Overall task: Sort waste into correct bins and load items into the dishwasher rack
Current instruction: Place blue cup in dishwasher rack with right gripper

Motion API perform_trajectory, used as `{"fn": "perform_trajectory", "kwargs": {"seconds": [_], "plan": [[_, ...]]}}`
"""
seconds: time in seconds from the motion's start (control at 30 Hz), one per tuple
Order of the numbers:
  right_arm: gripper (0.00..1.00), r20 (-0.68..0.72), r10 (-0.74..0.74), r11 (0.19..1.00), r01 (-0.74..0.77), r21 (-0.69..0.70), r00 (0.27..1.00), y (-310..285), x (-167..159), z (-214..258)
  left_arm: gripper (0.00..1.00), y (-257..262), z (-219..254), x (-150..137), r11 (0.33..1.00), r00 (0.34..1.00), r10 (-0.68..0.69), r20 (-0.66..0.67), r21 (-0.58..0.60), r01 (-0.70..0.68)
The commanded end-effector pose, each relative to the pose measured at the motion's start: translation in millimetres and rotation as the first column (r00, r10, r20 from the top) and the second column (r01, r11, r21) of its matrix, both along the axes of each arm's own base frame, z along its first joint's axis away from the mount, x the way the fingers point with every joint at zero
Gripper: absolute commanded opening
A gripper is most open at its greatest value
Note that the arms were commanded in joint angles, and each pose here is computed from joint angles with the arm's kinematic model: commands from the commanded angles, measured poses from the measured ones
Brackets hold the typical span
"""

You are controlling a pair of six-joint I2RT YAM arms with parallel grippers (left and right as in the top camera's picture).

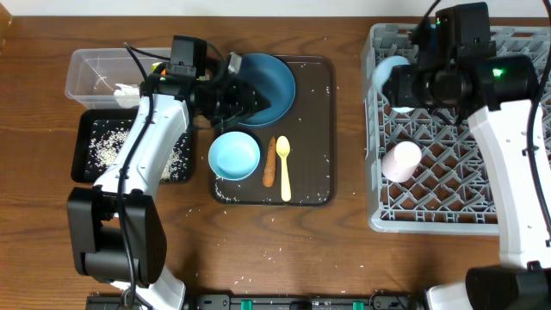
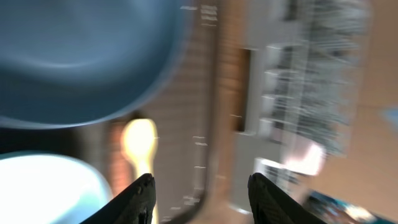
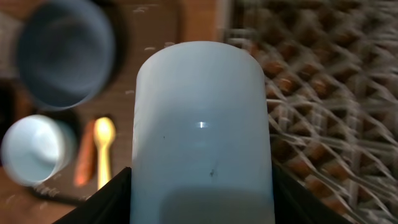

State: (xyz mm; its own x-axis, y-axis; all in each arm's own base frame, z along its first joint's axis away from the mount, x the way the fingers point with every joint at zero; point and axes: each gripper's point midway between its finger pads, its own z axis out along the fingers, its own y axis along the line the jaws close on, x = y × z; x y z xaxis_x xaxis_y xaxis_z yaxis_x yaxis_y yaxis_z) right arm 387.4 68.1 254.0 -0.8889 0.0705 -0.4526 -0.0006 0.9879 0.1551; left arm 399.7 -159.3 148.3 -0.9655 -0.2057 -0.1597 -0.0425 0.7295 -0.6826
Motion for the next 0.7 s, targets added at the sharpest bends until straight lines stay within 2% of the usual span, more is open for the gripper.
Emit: {"fn": "perform_trajectory", "kwargs": {"seconds": [0.0, 0.3, 0.5, 0.67], "plan": [[0.46, -0.037, -0.145, 0.988, 0.142, -0.064, 0.989, -27.4, 20.4, -13.7, 0.51, 32.5, -18.8, 6.9, 0.975, 0.997, 0.069, 0.025, 0.209, -0.073], [0.45, -0.219, -0.167, 0.984, 0.149, -0.094, 0.961, -43.0, 65.6, -59.9, 0.51, 35.4, -21.7, 3.3, 0.971, 0.998, 0.051, 0.021, 0.234, -0.055], [0.45, -0.365, -0.129, 0.991, 0.112, -0.068, 0.922, -38.9, 58.8, -93.0, 0.51, 35.6, -22.4, 1.8, 0.97, 0.999, 0.051, 0.014, 0.235, -0.053], [0.45, -0.43, -0.115, 0.993, 0.102, -0.053, 0.895, -41.1, 51.5, -107.7, 0.51, 35.4, -22.4, 1.6, 0.97, 0.999, 0.051, 0.014, 0.235, -0.052]]}}
